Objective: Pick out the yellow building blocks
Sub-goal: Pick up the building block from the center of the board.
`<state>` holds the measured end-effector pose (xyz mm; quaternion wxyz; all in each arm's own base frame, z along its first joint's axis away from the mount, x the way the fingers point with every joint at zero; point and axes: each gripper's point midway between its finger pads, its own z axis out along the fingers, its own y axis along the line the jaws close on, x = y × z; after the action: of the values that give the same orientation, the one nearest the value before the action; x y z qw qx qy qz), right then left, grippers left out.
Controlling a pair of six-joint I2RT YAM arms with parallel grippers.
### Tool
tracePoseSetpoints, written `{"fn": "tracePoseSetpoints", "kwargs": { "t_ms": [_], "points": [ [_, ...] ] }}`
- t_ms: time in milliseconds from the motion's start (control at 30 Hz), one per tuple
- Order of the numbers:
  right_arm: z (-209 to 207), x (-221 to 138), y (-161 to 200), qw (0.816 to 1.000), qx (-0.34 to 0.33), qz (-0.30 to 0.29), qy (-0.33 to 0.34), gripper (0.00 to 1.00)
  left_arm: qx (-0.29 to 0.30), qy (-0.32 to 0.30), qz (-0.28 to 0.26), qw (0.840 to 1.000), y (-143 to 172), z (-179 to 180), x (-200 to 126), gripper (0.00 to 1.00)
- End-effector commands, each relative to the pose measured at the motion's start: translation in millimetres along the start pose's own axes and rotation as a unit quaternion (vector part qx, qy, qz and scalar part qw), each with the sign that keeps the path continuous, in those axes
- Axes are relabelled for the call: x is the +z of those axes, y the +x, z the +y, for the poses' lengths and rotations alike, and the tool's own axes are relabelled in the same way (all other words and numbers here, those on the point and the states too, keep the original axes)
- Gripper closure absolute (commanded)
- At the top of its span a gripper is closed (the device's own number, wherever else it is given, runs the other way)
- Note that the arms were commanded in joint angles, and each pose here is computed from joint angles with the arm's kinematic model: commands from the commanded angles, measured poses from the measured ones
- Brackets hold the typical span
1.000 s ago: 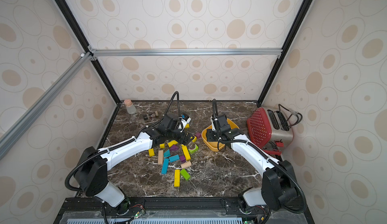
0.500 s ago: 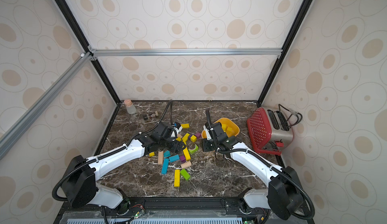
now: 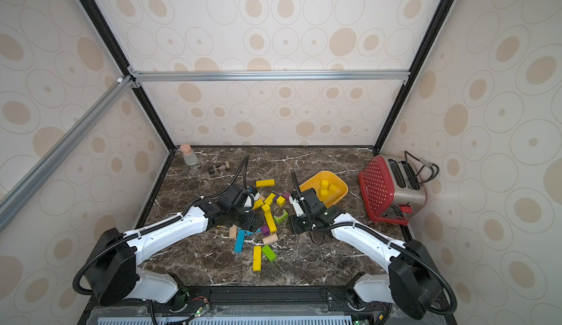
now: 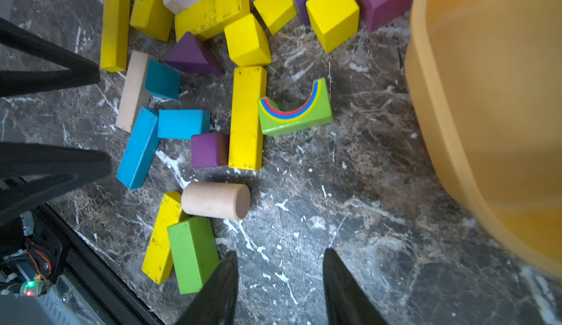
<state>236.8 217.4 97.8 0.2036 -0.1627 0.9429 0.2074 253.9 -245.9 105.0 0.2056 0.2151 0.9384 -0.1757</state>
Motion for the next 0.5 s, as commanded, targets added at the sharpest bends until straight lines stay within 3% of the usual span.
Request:
{"fn": "tracePoseSetpoints", "kwargs": {
  "t_ms": [0, 467],
  "points": [
    [3.5, -2.0, 7.4, 1.0, 0.002, -0.005, -0.008, 0.53, -0.006, -0.003, 0.018, 1.0, 11.3, 0.3, -3.6, 0.2],
    [0.9, 7.2, 25.5, 1.0, 0.002, -0.014, 0.003, 0.53, -0.025, -0.01, 0.056, 0.998, 40.0, 7.6, 1.4, 0.22]
  ]
}}
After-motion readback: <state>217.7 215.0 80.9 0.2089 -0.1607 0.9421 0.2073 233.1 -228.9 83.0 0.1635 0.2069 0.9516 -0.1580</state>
